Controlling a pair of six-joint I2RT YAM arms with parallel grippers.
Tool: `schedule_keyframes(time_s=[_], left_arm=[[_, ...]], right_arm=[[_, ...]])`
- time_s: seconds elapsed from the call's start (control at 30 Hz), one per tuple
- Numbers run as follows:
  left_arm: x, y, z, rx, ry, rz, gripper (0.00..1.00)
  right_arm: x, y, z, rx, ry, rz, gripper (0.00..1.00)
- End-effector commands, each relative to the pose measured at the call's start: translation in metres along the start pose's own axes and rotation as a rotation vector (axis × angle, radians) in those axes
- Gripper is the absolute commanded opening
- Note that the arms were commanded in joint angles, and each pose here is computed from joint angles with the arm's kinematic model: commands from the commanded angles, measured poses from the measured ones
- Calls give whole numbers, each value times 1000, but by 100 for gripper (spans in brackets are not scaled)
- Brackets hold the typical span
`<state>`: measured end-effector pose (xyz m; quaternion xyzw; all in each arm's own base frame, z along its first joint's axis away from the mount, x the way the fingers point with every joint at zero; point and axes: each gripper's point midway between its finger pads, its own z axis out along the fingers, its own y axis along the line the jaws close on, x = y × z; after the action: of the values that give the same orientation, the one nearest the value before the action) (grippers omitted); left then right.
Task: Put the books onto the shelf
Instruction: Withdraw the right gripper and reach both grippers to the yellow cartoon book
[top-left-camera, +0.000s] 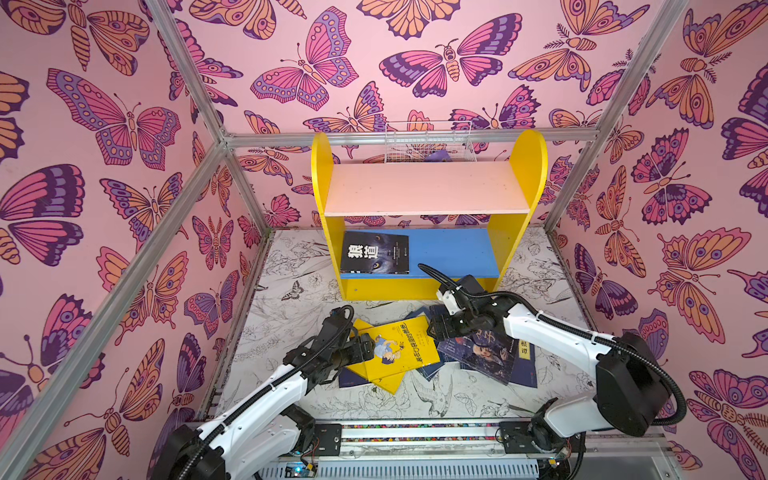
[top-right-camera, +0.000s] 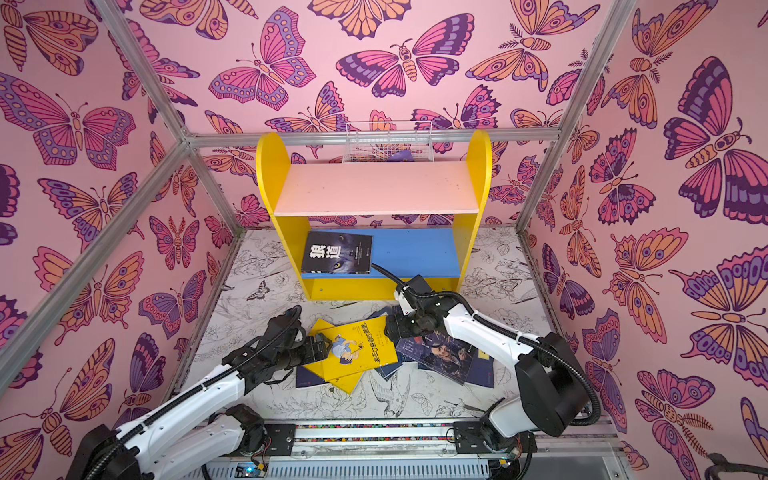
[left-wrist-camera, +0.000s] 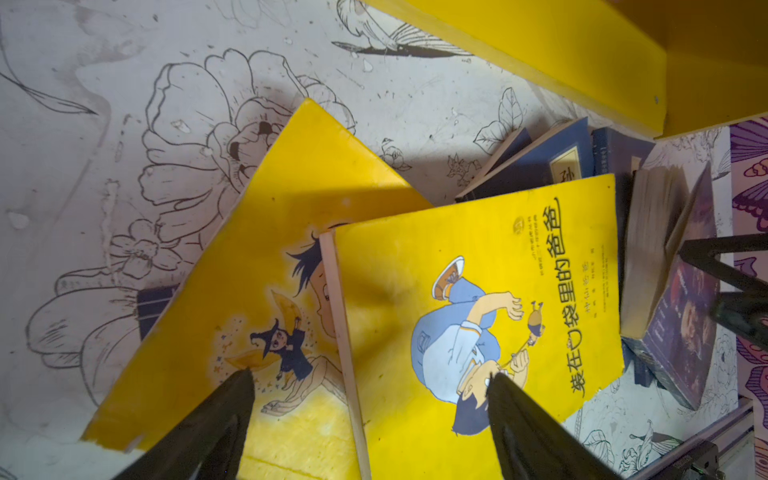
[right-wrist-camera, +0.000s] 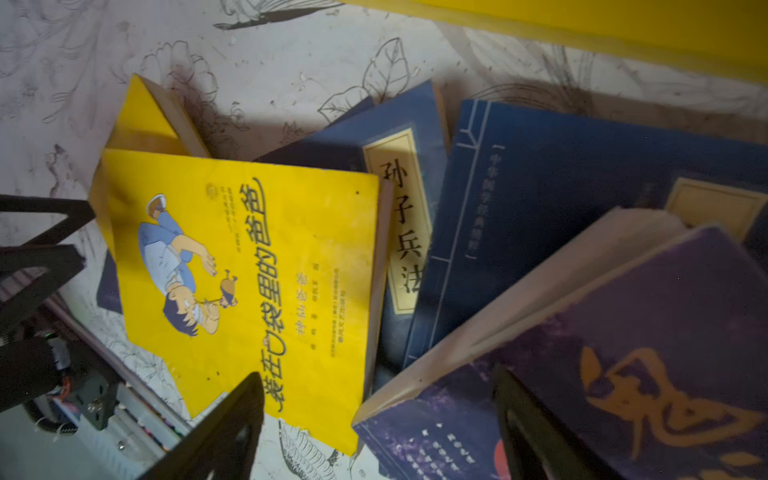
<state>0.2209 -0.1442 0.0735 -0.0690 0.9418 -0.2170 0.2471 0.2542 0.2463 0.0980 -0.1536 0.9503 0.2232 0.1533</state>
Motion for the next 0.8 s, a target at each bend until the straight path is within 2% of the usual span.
schedule_keyframes(time_s=[0.0, 0.2, 0.37, 0.57, 0.77], left_arm=[[1, -8, 1, 27, 19, 40, 89], [7, -7, 8, 15, 59, 51, 85], [14, -2, 16, -15, 99, 48, 81], [17, 2, 22, -41, 115, 42, 74], [19, 3, 25, -48, 120, 43, 58]], right_arm=[[2, 16, 5, -92, 50, -42, 84], [20, 14, 30, -117, 175, -33, 81], [19, 23, 41, -177, 214, -37, 78], [11, 37, 42, -246, 208, -46, 73], [-13, 67, 21, -373, 135, -72, 64]])
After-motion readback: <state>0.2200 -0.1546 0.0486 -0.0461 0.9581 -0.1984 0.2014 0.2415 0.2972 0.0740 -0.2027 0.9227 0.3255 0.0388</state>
